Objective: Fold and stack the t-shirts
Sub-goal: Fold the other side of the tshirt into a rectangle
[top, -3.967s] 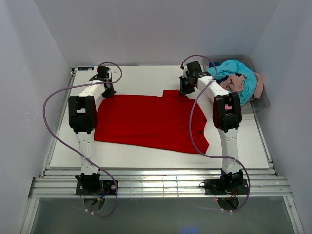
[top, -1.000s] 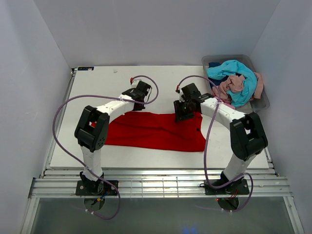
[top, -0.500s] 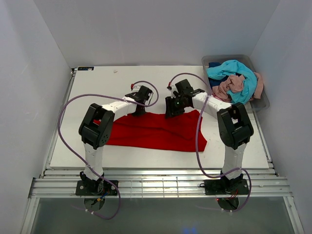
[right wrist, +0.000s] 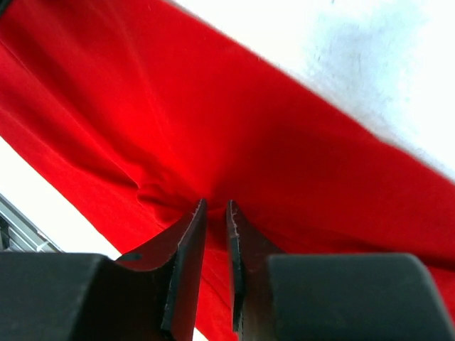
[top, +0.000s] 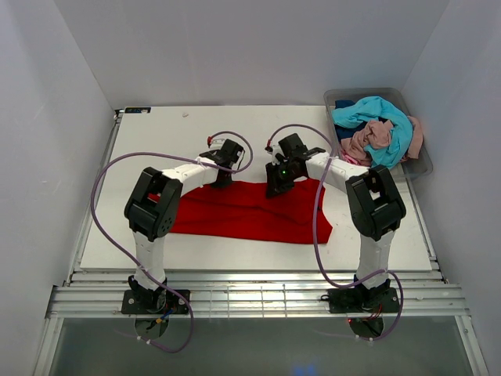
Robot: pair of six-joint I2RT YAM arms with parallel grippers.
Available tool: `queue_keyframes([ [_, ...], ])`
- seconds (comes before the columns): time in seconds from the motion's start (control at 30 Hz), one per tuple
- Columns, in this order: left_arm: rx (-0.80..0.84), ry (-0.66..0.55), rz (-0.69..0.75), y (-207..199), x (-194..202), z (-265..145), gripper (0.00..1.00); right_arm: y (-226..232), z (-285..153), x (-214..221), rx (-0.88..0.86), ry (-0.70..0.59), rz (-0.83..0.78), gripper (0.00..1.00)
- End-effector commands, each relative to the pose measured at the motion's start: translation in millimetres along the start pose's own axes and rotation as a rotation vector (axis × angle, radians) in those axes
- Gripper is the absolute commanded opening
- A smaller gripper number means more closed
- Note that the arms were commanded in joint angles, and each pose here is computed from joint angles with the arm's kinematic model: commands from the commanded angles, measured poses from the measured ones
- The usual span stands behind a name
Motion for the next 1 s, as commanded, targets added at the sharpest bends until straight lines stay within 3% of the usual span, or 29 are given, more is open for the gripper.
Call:
queue_keyframes([
  [0.0,-0.037,0.047,0.018,15,13,-10,0.00,7,-12,1,-0.004,-0.017,-0.034,0.25],
  [0.13,-0.033,0.044,0.012,16,11,-13,0.00,5,-7,2,-0.002,-0.002,-0.029,0.26],
  [0.17,-0.039,0.043,0.014,17,12,-13,0.00,5,-7,2,-0.004,-0.001,-0.030,0.16],
  [0.23,-0.041,0.040,0.015,19,12,-15,0.00,9,-8,3,-0.004,-0.004,-0.040,0.08],
  [0.83,-0.048,0.045,0.006,24,18,-18,0.00,52,-32,82,-0.051,0.048,-0.071,0.08],
  [0.93,-0.041,0.046,0.006,22,17,-18,0.00,59,-29,93,-0.099,0.083,-0.075,0.15],
  [0.97,-0.038,0.047,0.007,22,16,-18,0.00,62,-28,96,-0.114,0.093,-0.088,0.24],
])
Point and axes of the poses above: each gripper's point midway between its finger pads, its own z axis out along the fingers, its own y axis along the line the jaws close on, x = y × z, the point moved 6 cm from there along -z, back along the fingers, and after that the axes turned 2 degrees about z, right-handed, at the moved point
